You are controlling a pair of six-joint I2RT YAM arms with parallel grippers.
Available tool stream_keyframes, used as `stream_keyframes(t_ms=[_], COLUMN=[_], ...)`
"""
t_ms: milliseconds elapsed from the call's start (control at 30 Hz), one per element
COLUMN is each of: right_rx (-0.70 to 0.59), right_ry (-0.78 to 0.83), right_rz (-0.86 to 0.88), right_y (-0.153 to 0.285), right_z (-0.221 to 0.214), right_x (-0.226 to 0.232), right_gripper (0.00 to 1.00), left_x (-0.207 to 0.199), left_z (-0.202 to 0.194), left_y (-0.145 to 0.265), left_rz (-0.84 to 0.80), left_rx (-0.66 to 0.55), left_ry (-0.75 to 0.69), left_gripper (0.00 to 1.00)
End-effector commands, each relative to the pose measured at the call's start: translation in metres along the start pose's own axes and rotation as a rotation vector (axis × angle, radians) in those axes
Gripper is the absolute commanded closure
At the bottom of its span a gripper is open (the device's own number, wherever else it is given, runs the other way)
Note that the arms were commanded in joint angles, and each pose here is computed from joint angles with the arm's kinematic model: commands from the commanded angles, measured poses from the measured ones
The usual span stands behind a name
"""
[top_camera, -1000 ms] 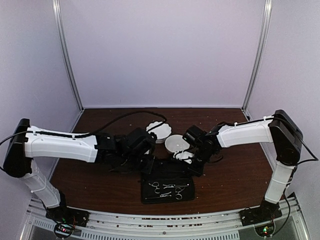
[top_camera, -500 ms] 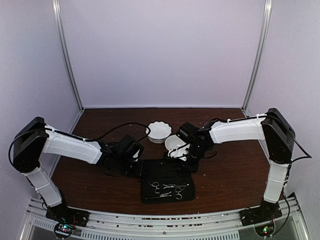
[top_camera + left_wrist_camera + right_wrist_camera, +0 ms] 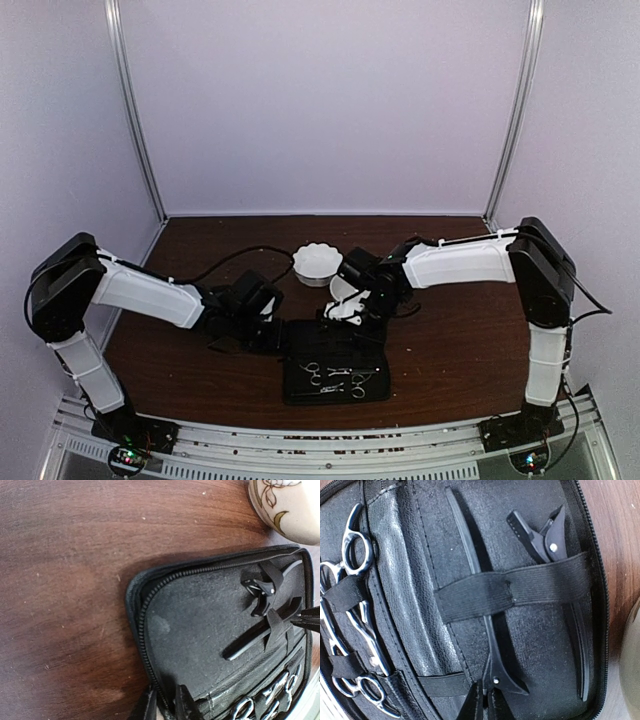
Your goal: Sort the hair-cutting tools
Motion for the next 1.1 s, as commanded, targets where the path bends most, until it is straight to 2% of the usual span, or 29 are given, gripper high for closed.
stream_keyframes(t_ms=[0,200,267,400,467,733,933,1067], right_rx=[0.02,0.007,0.008,-0.054,-0.097,-0.175,-0.198,-0.203], right_ry=[0.022,0.035,0.032,0.039,0.041,-0.036,-0.081,-0.1], right_rz=[0.015,0.059,0.045,0.007,0.0,-0.042,-0.073,-0.093], right_y=[-0.01,-0.006,0.003,0.04,0.059,0.105,0.11,0.109], right_z=[0.005,0.003,0.001,-0.007,-0.01,-0.027,-0.047,-0.05], right_x=[0.005,0.012,0.011,0.012,0.012,-0.007,-0.008,-0.009], right_gripper=[0.95,0.9,0.85,0.63,0.57,0.52,0.52,0.52], left_x=[-0.013,-0.015,-0.016,-0.019,-0.02,-0.013,-0.019,-0.016], left_z=[-0.008,-0.005,-0.003,0.007,0.014,0.047,0.055,0.056], left_y=[-0.009,-0.003,0.005,0.029,0.035,0.022,0.008,-0.004], left_rz=[-0.124,-0.119,-0.103,-0.065,-0.039,0.065,-0.004,0.035], left_rx=[0.033,0.014,-0.007,-0.092,-0.111,-0.063,0.01,0.039], left_ry=[-0.041,-0.058,-0.081,-0.12,-0.136,-0.122,-0.148,-0.126], left_gripper=[0.85,0.88,0.79,0.56,0.53,0.58,0.62,0.75])
Point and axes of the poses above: each gripper's point midway between its finger pads, its own y axis back along the fingers, its own x axis along the line the jaws close on, z = x × y, the point moved 9 cm from there along y, back along the fingers, and after that the axes turned 9 degrees about y, right-handed, at the moved point
